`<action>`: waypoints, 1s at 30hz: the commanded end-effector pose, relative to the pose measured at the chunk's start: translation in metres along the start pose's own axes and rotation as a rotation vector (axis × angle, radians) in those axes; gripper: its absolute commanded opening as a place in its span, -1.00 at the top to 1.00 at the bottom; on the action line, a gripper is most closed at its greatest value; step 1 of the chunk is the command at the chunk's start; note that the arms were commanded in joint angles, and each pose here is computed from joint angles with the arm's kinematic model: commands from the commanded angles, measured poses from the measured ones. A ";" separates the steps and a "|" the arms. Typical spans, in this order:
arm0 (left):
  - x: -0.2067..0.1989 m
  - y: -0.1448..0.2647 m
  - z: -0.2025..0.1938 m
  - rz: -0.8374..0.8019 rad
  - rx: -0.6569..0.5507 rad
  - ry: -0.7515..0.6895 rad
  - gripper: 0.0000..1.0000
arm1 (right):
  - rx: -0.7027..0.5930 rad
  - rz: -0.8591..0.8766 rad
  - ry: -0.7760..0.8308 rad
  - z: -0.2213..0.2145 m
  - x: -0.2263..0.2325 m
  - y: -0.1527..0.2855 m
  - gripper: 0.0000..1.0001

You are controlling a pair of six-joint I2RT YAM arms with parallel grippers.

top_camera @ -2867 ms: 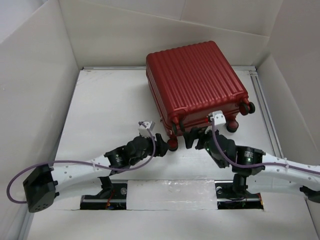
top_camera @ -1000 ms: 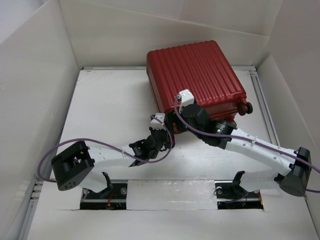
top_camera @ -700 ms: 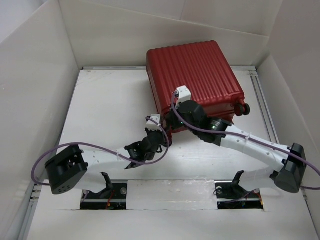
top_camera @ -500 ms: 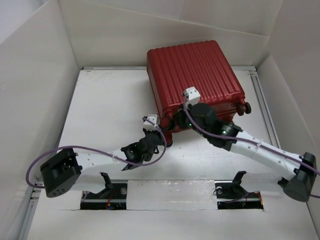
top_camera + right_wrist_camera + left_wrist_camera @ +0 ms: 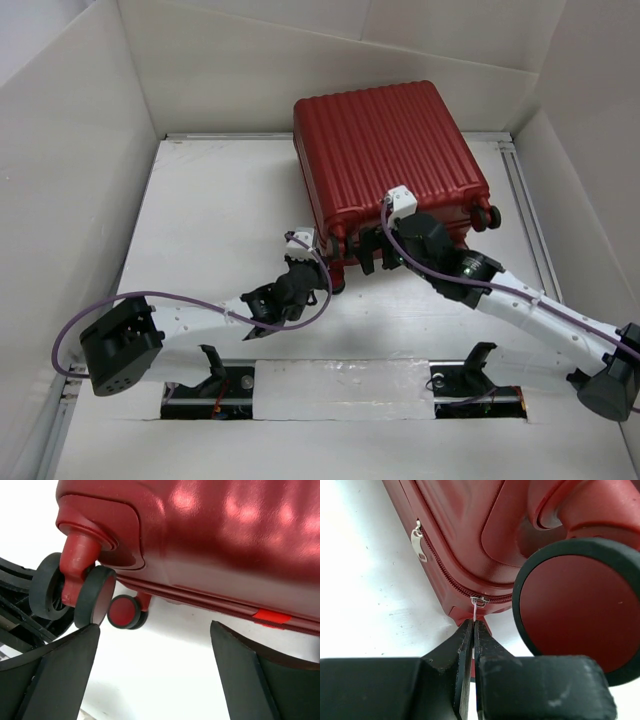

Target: Pack the luggage

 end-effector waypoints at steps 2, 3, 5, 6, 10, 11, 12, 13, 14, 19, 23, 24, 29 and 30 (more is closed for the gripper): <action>0.010 -0.001 0.008 0.055 -0.045 0.033 1.00 | -0.115 0.163 -0.030 0.040 0.025 0.013 -0.99; 0.009 -0.001 0.008 0.046 -0.042 0.033 1.00 | -0.108 0.160 -0.029 0.040 0.027 0.007 -0.99; 0.009 -0.001 0.005 0.037 -0.037 0.041 1.00 | -0.086 0.163 -0.024 0.038 0.029 0.000 -0.99; 0.009 -0.001 0.006 0.034 -0.043 0.046 1.00 | -0.097 0.187 -0.024 0.044 0.036 -0.001 -0.99; 0.009 0.000 0.003 0.028 -0.033 0.050 1.00 | -0.121 0.191 -0.023 0.050 0.050 0.004 -0.99; 0.009 0.000 0.003 0.028 -0.033 0.050 1.00 | -0.135 0.185 -0.037 0.050 0.048 0.008 -0.99; 0.011 0.001 0.001 0.020 -0.028 0.048 1.00 | -0.164 0.189 -0.052 0.053 0.048 0.015 -0.99; 0.012 0.003 0.000 0.019 -0.030 0.050 1.00 | -0.184 0.187 -0.059 0.049 0.045 0.018 -0.99; 0.012 0.003 0.000 0.019 -0.030 0.050 1.00 | -0.251 0.220 -0.080 0.059 0.045 0.029 -0.95; 0.013 0.006 0.001 0.008 -0.033 0.064 1.00 | -0.186 0.228 -0.068 0.058 0.057 0.012 -0.97; 0.013 0.008 0.005 0.002 -0.046 0.076 1.00 | -0.086 0.191 -0.058 0.041 0.068 -0.024 -1.00; 0.014 0.008 0.002 0.005 -0.040 0.070 1.00 | -0.056 0.176 -0.058 0.034 0.068 -0.034 -1.00; 0.015 0.009 0.005 0.012 -0.050 0.076 1.00 | -0.041 0.181 -0.106 0.025 0.075 -0.050 -1.00; 0.017 0.010 0.001 0.015 -0.044 0.070 1.00 | -0.052 0.159 -0.116 0.026 0.074 -0.050 -1.00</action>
Point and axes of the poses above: each gripper's point midway between its finger pads, its own y axis back along the fingers, its own x axis along the line the jaws close on, z = x × y, the point moved 9 cm from there along y, back along the fingers, and after that the axes turned 8 degrees about -y, right-handed, at the moved point
